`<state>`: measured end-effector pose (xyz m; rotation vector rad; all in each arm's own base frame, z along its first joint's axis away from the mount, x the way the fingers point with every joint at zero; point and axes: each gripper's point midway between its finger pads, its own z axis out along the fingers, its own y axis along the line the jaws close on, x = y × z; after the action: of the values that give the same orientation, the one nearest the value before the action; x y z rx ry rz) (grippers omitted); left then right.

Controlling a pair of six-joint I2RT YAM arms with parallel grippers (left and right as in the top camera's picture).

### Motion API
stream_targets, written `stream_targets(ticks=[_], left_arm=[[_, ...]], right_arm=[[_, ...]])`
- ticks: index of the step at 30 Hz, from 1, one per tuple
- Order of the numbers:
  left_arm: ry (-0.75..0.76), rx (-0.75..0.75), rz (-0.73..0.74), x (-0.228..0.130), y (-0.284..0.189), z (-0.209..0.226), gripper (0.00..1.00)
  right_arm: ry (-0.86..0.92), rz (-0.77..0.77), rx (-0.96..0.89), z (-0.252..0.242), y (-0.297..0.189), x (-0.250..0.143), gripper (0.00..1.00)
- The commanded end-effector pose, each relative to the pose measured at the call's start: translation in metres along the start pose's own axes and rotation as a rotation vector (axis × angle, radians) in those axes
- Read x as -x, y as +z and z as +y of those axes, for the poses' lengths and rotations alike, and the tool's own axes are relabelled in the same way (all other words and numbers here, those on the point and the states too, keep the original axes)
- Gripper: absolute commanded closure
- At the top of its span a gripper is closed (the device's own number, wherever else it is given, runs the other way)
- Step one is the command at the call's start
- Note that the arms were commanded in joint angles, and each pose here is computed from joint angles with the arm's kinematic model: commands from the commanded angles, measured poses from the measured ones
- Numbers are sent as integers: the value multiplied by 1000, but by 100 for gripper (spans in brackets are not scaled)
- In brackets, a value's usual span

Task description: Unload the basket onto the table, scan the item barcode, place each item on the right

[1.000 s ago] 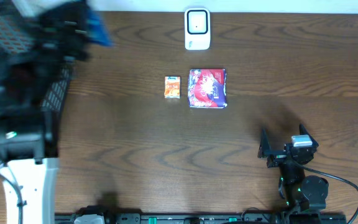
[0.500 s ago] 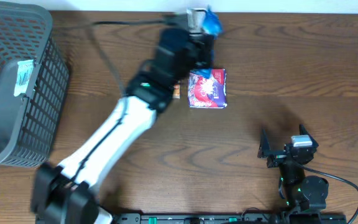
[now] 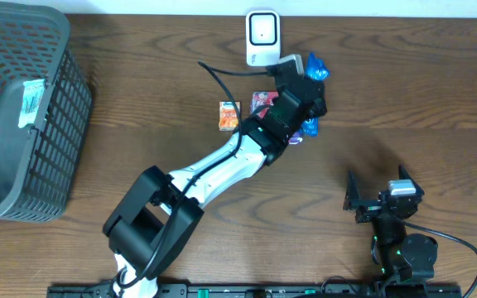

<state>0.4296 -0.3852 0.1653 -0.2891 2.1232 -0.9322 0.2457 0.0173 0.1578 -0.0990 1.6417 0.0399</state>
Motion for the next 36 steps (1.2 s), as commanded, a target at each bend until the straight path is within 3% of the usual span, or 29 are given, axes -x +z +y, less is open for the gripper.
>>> stream_targets(ticks=[1, 7, 16, 21, 23, 25, 28, 32, 36], left_arm=[[-18, -7, -48, 12, 0, -4, 31], [82, -72, -104, 32, -12, -27, 31], [333, -57, -245, 116, -81, -46, 31], [445, 172, -183, 156, -135, 17, 31], [423, 277, -154, 170, -161, 50, 29], [380, 375, -140, 186, -193, 83, 18], [316, 475, -195, 217, -244, 117, 15], [398, 384, -266, 249, -300, 111, 15], [373, 421, -389, 278, -347, 120, 15]], right_arm=[[-11, -2, -5, -1, 0, 0, 1], [-11, -1, -5, -1, 0, 0, 1], [-11, -1, -5, -1, 0, 0, 1], [-11, -2, -5, -1, 0, 0, 1], [-11, -2, -5, -1, 0, 0, 1], [-11, -1, -5, -1, 0, 0, 1], [-11, -1, -5, -1, 0, 0, 1], [-11, -1, -5, -1, 0, 0, 1], [-11, -2, -5, -1, 0, 0, 1]])
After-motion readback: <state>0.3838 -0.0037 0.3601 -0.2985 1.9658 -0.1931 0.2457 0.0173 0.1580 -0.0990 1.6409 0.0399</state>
